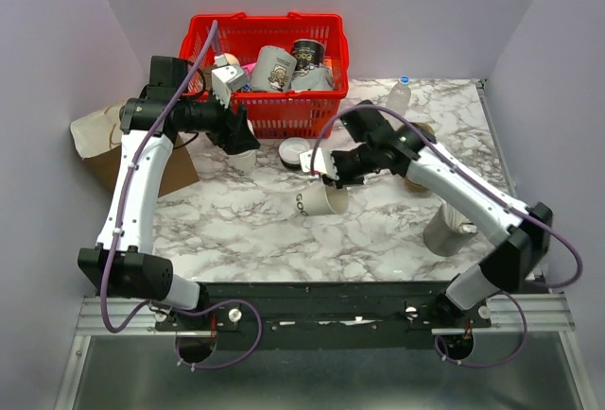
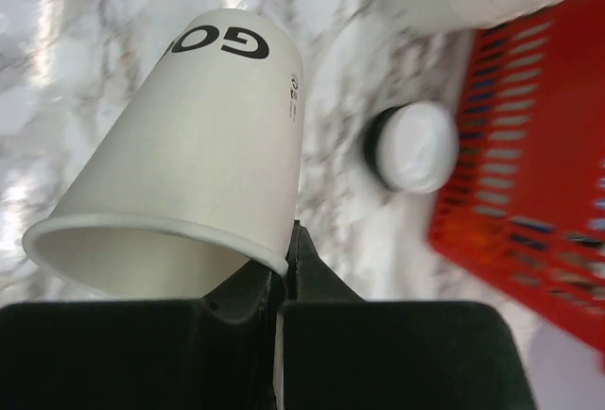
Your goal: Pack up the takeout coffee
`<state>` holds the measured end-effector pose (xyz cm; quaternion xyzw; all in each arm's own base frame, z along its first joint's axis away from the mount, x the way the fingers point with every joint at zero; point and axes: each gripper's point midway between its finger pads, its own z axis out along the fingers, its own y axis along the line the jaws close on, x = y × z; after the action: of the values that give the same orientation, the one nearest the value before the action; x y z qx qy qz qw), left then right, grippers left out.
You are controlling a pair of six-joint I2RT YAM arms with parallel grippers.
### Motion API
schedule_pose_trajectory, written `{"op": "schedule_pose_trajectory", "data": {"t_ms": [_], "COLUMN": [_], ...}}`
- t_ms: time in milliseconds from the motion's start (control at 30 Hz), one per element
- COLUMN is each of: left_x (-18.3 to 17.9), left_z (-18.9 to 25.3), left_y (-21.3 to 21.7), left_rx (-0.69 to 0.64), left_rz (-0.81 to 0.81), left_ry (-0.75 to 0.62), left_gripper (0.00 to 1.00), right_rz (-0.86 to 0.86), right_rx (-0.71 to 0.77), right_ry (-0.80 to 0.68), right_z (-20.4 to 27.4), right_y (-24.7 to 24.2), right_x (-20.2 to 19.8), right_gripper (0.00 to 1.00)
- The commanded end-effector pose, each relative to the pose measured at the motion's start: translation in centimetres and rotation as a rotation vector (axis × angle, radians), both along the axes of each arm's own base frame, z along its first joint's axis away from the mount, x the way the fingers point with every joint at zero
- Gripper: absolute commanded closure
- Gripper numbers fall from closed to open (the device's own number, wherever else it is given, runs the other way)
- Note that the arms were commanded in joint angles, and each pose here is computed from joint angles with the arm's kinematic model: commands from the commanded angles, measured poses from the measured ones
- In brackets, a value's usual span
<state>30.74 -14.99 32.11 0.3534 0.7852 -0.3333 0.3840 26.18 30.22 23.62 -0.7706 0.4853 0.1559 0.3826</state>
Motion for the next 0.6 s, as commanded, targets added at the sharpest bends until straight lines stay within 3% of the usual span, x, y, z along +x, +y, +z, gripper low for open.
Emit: {"op": "schedule_pose_trajectory", "data": {"t_ms": [0, 133, 433, 567], "left_x": [1.8, 1.3, 1.4, 1.4], "left_z": [0.2, 0.0, -1.2, -1.4], "left_y": [1.0, 0.8, 1.0, 0.8], "left_rx": [0.047, 0.052, 0.063, 0.054], "left_rz": [0.084, 0.078, 0.127, 0.129], "left_ry": [-0.083, -0.09, -0.093, -0.086], "left_gripper": [0.21, 0.21, 0.21, 0.21], "right_rz": [-0.178, -0.271, -0.456, -0.457], "right_rx": [-0.44, -0.588, -0.865, -0.885], "right_ry": [0.44, 0.565, 0.43, 0.436], "right_z": [-6.1, -6.5, -9.6, -10.0], "right_y": [-6.2, -7.4, -10.6, -10.8], "right_x": [-4.9, -5.2, -3.3, -3.8], "right_gripper": [0.93, 0.94, 0.93, 0.92]}}
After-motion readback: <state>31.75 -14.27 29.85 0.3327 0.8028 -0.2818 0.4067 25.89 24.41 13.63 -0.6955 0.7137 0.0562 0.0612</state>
